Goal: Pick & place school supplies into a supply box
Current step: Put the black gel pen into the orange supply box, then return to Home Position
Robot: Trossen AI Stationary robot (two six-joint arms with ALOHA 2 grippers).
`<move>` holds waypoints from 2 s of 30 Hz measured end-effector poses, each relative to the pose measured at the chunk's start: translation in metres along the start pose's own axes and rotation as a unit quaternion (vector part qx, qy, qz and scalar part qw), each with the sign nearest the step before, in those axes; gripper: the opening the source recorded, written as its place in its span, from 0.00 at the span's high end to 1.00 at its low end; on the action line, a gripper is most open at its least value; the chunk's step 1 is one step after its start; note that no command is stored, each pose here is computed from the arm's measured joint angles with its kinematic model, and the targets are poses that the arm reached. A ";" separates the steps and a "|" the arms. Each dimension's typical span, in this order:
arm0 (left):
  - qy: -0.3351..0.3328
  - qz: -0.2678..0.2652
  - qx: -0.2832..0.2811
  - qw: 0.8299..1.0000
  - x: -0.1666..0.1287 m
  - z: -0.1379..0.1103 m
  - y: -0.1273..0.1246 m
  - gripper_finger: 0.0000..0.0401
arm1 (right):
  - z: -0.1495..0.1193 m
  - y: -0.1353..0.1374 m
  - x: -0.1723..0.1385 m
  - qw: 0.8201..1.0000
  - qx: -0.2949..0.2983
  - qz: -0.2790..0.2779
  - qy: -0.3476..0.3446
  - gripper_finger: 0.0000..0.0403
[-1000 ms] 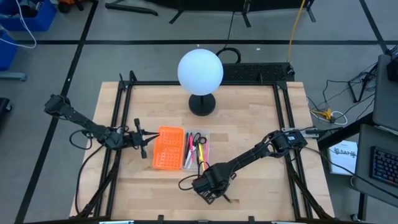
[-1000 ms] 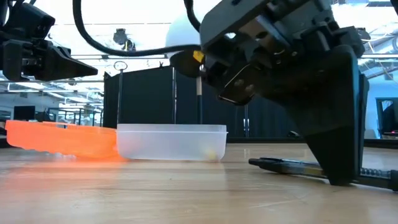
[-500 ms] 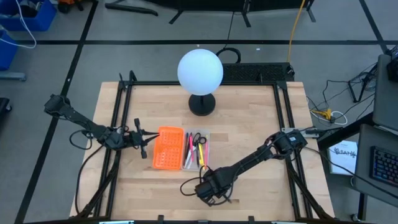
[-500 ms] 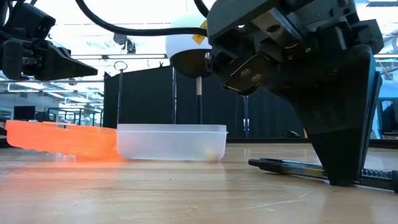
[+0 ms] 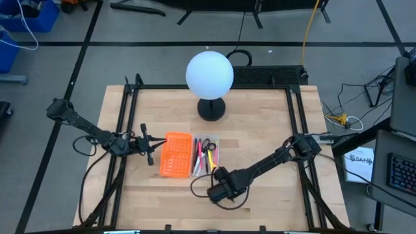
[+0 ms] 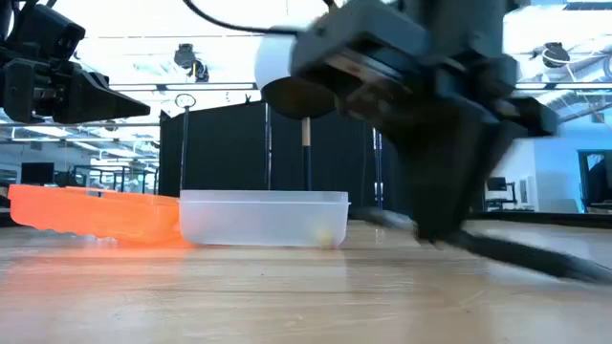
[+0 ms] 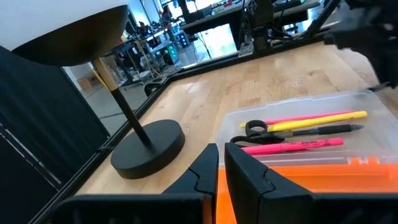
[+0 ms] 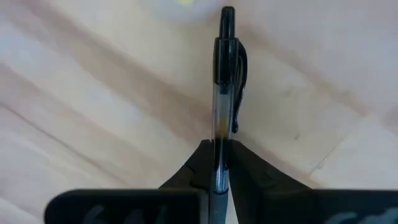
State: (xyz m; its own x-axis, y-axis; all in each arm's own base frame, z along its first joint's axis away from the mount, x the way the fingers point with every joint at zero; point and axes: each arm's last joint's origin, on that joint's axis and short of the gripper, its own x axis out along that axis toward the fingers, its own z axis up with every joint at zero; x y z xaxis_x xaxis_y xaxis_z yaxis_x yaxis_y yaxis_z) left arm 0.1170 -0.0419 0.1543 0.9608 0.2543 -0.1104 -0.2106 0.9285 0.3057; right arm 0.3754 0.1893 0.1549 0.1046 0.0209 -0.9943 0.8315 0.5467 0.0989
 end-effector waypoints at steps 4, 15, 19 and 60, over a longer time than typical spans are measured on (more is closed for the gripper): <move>0.000 0.000 0.000 1.000 0.000 0.000 0.000 0.91 | -0.006 0.000 -0.014 1.000 0.013 0.017 -0.004 0.95; -0.001 0.000 -0.002 1.000 0.000 0.000 0.000 0.91 | 0.014 0.009 -0.058 0.989 0.009 0.146 -0.035 0.95; -0.001 0.000 -0.002 1.000 0.000 0.000 0.000 0.91 | 0.057 0.004 -0.078 0.976 0.039 0.181 -0.118 0.95; 0.015 -0.003 0.028 1.000 0.000 -0.004 -0.001 0.91 | 0.156 -0.068 -0.009 0.958 0.154 0.211 -0.118 0.70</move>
State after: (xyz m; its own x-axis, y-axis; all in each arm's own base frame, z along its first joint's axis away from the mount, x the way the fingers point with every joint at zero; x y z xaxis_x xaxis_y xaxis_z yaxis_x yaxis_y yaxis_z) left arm 0.1164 -0.0415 0.1506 0.9561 0.2572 -0.1405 -0.1935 0.9140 0.3565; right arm 0.4031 0.0210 0.1637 0.5579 -0.0240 -0.8296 0.8053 0.2573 0.5341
